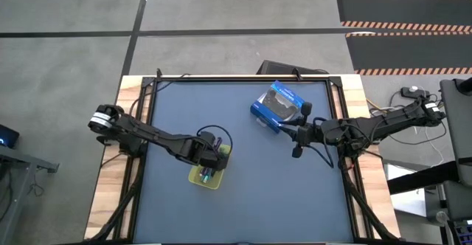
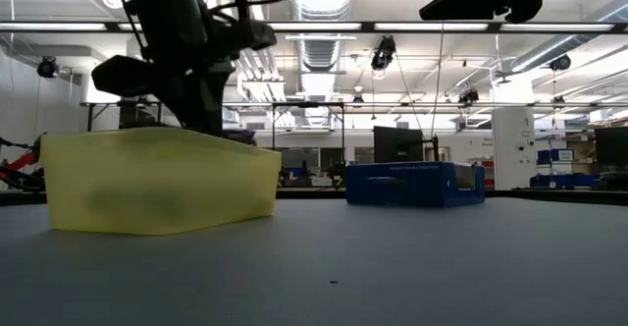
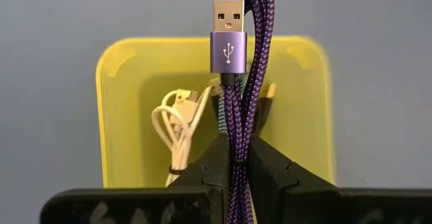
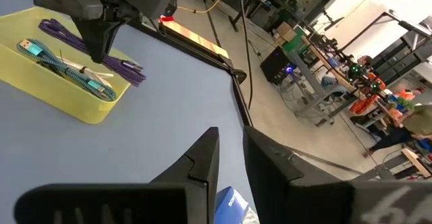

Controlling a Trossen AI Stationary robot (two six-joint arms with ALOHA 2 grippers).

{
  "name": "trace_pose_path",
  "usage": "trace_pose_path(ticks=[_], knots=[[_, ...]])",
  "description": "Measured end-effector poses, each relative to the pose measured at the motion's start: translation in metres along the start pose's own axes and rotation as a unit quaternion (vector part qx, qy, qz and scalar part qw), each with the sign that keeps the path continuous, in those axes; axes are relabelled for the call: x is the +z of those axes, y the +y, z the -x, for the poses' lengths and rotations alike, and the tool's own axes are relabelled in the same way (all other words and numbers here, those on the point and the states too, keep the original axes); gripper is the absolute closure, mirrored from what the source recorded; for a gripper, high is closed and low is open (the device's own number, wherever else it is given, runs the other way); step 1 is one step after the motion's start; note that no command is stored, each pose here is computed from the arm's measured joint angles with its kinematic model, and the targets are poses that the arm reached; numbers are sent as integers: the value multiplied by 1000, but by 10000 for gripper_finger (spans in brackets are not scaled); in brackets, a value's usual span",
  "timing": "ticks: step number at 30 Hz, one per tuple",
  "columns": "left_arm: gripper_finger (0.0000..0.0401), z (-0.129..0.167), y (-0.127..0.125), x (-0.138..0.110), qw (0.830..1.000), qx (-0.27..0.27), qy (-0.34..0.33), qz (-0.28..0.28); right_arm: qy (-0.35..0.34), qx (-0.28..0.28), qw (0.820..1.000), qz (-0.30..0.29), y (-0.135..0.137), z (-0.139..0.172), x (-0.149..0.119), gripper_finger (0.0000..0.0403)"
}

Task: Pick and place USB-C Cables
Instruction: Put the violet charger cable into the yellow bin

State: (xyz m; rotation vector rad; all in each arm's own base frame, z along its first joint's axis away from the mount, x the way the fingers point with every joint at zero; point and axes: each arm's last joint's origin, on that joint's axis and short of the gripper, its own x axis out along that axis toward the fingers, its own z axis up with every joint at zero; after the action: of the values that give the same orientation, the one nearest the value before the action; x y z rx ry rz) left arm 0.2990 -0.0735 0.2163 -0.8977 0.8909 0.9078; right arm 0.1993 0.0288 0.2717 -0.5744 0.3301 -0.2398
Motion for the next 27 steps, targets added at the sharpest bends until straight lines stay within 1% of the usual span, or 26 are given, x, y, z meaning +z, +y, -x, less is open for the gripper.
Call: trace_pose_path(ticks=[3,27], knots=[[383,-6,0,-3,1000,12,13,-6,0,0,1000,0,0,0,0,344],[383,-11,0,-5,1000,20,20,-7,1,0,1000,0,0,0,0,344]])
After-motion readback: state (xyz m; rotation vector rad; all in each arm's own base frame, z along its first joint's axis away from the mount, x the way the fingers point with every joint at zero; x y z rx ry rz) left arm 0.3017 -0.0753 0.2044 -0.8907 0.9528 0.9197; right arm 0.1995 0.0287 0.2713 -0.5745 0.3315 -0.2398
